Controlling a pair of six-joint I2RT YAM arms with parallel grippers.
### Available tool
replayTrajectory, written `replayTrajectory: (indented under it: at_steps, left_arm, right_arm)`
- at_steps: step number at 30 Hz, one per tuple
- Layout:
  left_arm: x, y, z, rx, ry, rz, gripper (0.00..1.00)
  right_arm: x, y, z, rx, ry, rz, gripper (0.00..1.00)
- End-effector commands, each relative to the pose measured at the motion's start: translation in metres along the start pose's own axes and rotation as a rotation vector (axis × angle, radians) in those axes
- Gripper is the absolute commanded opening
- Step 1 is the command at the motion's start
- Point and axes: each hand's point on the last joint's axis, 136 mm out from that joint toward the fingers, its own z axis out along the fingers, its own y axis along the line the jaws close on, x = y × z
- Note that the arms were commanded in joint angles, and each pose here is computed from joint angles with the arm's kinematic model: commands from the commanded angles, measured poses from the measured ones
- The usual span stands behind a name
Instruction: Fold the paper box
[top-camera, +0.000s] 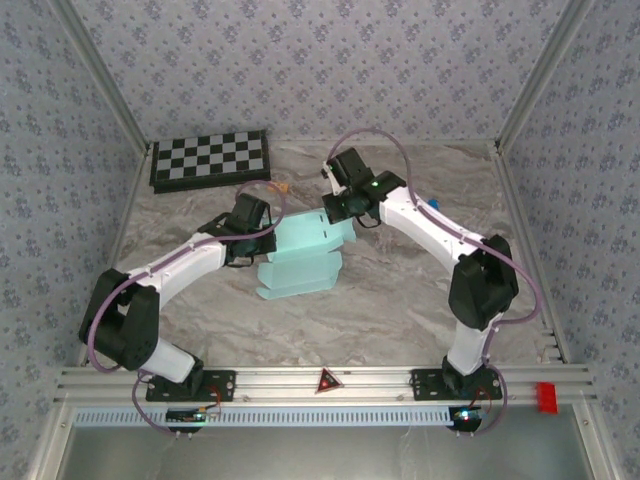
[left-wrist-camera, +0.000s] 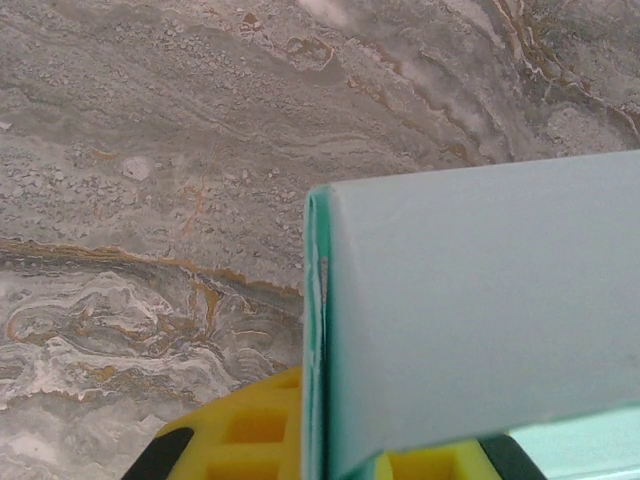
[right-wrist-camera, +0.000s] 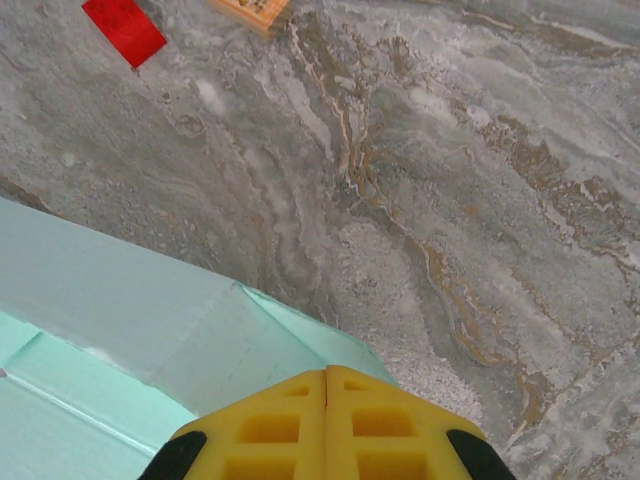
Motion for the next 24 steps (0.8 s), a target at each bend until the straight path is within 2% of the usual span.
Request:
replayTrajectory:
  at_steps: [1, 17, 24]
  left_arm:
    - [-0.012, -0.012, -0.009, 0.037, -0.03, -0.03, 0.0]
    - [-0.015, -0.02, -0.007, 0.076, -0.035, -0.074, 0.0]
    - [-0.016, -0.024, -0.007, 0.106, -0.037, -0.107, 0.0]
  right_arm:
    - [0.007, 0.004, 0.002, -0.014, 0.03, 0.035, 0.0]
    - [0.009, 0.037, 0.016, -0.25, 0.0, 0.16, 0.0]
    - [-0.001, 0.04, 0.015, -0.33, -0.068, 0.258, 0.0]
